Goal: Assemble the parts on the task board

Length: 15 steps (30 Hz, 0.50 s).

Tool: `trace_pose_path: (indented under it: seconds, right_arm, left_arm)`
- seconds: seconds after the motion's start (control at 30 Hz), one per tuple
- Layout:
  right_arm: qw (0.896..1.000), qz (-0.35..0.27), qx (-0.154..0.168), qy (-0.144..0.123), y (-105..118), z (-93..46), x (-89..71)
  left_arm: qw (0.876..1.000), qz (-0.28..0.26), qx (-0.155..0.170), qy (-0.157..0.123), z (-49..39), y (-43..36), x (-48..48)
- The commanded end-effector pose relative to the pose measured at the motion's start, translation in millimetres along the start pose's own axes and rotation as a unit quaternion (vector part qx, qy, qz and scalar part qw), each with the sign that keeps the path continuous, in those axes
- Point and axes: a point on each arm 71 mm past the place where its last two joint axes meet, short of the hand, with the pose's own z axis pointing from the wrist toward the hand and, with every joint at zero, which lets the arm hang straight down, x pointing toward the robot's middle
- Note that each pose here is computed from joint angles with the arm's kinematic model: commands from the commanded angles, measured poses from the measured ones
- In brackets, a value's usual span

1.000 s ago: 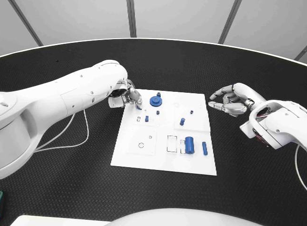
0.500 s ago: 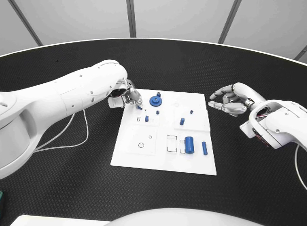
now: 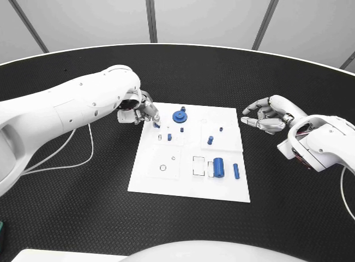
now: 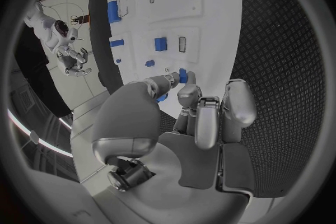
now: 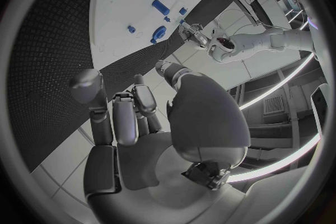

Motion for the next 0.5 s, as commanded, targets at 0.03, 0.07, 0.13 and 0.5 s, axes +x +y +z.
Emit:
trace_pose_path:
  seconds: [0.03, 0.07, 0.13, 0.5]
  right_arm:
    - [1.000, 0.000, 0.000, 0.000, -0.2, -0.1, -0.2]
    - [1.000, 0.000, 0.000, 0.000, -0.2, -0.1, -0.2]
    - [1.000, 0.000, 0.000, 0.000, -0.3, -0.1, -0.3]
    - [1.000, 0.000, 0.000, -0.001, -0.1, 0.1, -0.2]
  left_arm:
    - [1.000, 0.002, 0.003, -0.004, -7.0, 3.3, -3.3]
    - [1.000, 0.003, 0.005, -0.005, -9.0, 3.9, -4.0]
    - [1.000, 0.005, 0.007, -0.006, -12.4, 5.0, -5.0]
    - [0.999, 0.031, 0.016, -0.023, -26.9, 3.2, -2.2]
